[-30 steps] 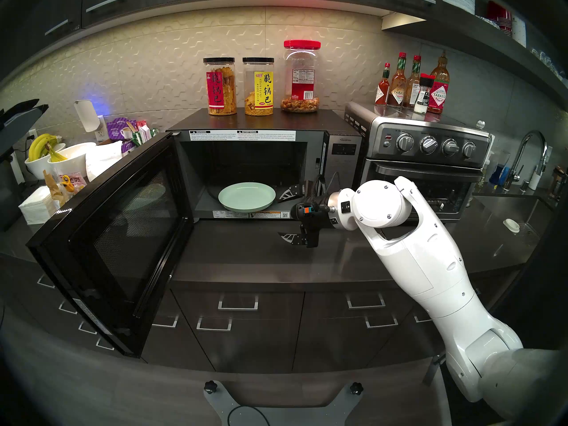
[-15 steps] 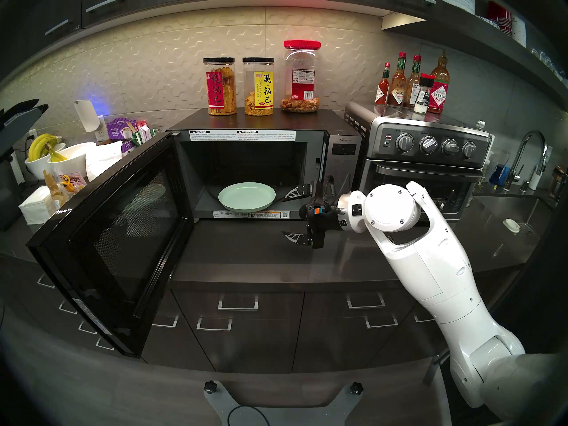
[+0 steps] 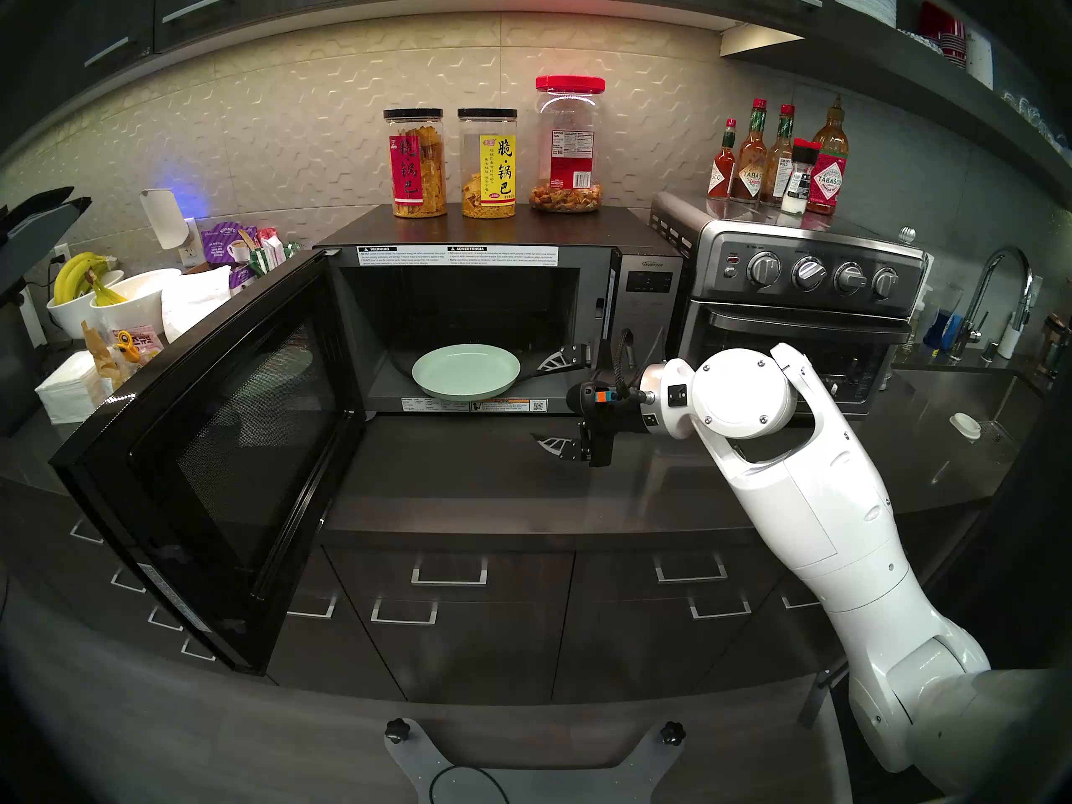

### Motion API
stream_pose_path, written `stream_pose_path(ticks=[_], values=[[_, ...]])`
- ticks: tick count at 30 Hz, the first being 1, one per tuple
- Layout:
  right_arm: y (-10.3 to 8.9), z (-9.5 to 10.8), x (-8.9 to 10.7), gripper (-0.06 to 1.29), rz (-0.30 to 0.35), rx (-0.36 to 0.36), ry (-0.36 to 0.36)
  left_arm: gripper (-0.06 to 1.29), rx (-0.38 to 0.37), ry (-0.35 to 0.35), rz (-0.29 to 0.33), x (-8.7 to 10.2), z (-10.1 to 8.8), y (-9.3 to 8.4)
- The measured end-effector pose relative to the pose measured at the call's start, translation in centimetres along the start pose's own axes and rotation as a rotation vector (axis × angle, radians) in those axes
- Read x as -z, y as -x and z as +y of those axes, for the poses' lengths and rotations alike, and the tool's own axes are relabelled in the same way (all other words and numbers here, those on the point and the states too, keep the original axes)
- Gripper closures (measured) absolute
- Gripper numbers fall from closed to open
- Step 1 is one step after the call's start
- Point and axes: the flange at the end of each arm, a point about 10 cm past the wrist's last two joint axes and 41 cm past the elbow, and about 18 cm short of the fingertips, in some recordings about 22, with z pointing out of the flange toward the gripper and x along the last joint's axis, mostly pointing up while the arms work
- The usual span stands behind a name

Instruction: Open the microwave, put the plate inside, and close the door

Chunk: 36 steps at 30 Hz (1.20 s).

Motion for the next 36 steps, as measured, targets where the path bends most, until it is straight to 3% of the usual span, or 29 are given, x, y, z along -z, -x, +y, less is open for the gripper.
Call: stream_pose_path(ticks=[24, 36], values=[[-0.4, 0.0, 0.1, 0.04, 0.013, 0.009, -0.001, -0.03, 0.000, -0.001, 0.000, 0.0, 0.0, 0.0], [-2.0, -0.5, 0.1, 0.04, 0.037, 0.034, -0.065, -0.03, 0.000, 0.000, 0.000, 0.0, 0.0, 0.0]])
